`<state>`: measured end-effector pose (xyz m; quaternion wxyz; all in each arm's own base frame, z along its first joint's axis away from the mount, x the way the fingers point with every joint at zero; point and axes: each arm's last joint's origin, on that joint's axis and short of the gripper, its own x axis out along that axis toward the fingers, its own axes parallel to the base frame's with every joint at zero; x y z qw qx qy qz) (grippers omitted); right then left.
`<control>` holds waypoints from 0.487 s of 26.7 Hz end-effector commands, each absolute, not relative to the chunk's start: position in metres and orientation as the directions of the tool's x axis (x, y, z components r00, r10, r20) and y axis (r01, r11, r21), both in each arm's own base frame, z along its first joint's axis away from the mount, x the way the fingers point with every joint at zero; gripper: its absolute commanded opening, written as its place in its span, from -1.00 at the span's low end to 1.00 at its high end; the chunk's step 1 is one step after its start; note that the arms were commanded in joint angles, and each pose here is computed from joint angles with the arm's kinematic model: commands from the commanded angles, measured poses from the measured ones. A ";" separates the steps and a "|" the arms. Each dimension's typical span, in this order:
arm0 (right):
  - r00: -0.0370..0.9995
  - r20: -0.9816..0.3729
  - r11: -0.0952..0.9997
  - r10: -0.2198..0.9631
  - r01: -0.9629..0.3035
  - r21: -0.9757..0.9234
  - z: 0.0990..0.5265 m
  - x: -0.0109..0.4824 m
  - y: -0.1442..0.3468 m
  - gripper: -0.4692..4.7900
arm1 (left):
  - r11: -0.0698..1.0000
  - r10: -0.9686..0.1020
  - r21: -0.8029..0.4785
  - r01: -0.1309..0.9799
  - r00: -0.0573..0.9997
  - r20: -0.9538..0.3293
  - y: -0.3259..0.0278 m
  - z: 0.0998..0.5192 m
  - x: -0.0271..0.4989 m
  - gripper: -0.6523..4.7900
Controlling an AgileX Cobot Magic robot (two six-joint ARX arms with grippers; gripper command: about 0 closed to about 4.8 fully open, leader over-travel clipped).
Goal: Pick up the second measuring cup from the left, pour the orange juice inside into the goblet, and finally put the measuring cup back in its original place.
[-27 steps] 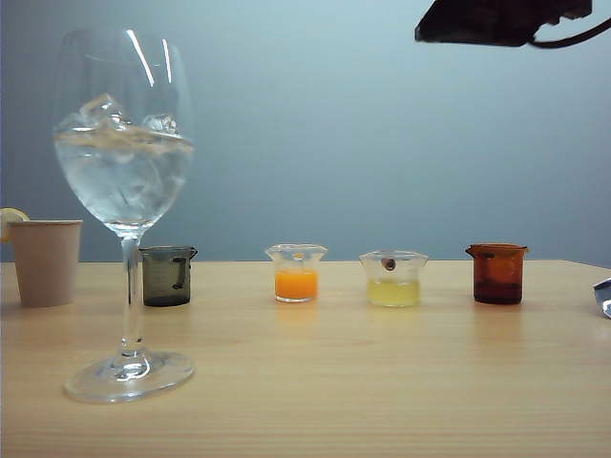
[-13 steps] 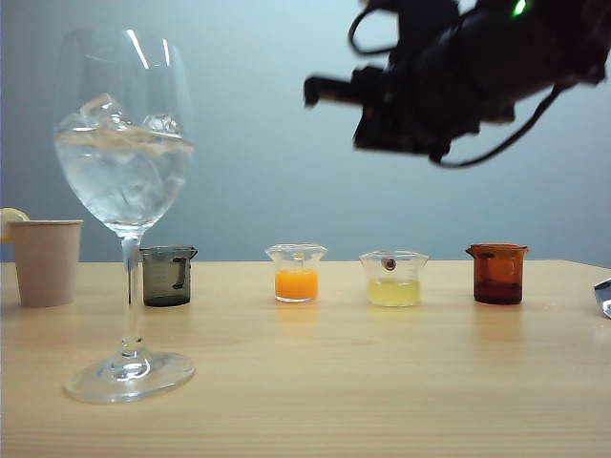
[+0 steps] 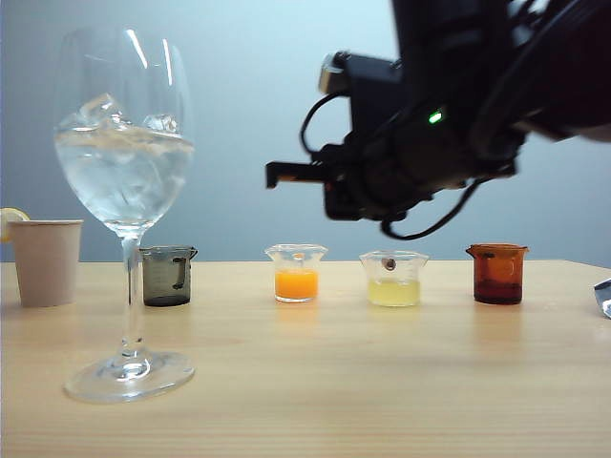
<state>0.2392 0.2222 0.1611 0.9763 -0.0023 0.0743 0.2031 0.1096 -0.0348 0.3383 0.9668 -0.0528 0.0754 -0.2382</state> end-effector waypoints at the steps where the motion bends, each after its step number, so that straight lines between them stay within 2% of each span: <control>1: 0.906 -0.142 0.916 0.400 -0.399 0.032 0.153 0.253 0.236 -0.83 | 0.880 -0.470 -0.138 0.455 0.876 -0.108 -0.035 0.341 0.109 -0.78; 5: 0.903 -0.167 0.918 0.396 -0.395 0.045 0.142 0.259 0.242 -0.80 | 0.880 -0.470 -0.138 0.455 0.876 -0.108 -0.035 0.341 0.109 -0.78; 6: 0.902 -0.175 0.918 0.396 -0.391 0.063 0.138 0.260 0.243 -0.66 | 0.880 -0.470 -0.138 0.455 0.876 -0.108 -0.035 0.341 0.109 -0.78; 7: 0.900 -0.183 0.919 0.395 -0.383 0.099 0.135 0.263 0.246 -0.18 | 0.880 -0.470 -0.138 0.455 0.876 -0.108 -0.035 0.341 0.109 -0.78; 8: 0.902 -0.185 0.920 0.391 -0.376 0.110 0.133 0.266 0.248 0.16 | 0.880 -0.470 -0.138 0.455 0.876 -0.108 -0.035 0.341 0.109 -0.78; 12: 0.901 -0.187 0.920 0.391 -0.376 0.109 0.128 0.272 0.255 0.65 | 0.880 -0.470 -0.138 0.455 0.876 -0.108 -0.035 0.341 0.109 -0.78; 13: 0.901 -0.188 0.920 0.390 -0.376 0.108 0.127 0.274 0.256 0.70 | 0.880 -0.470 -0.138 0.455 0.876 -0.108 -0.035 0.341 0.109 -0.78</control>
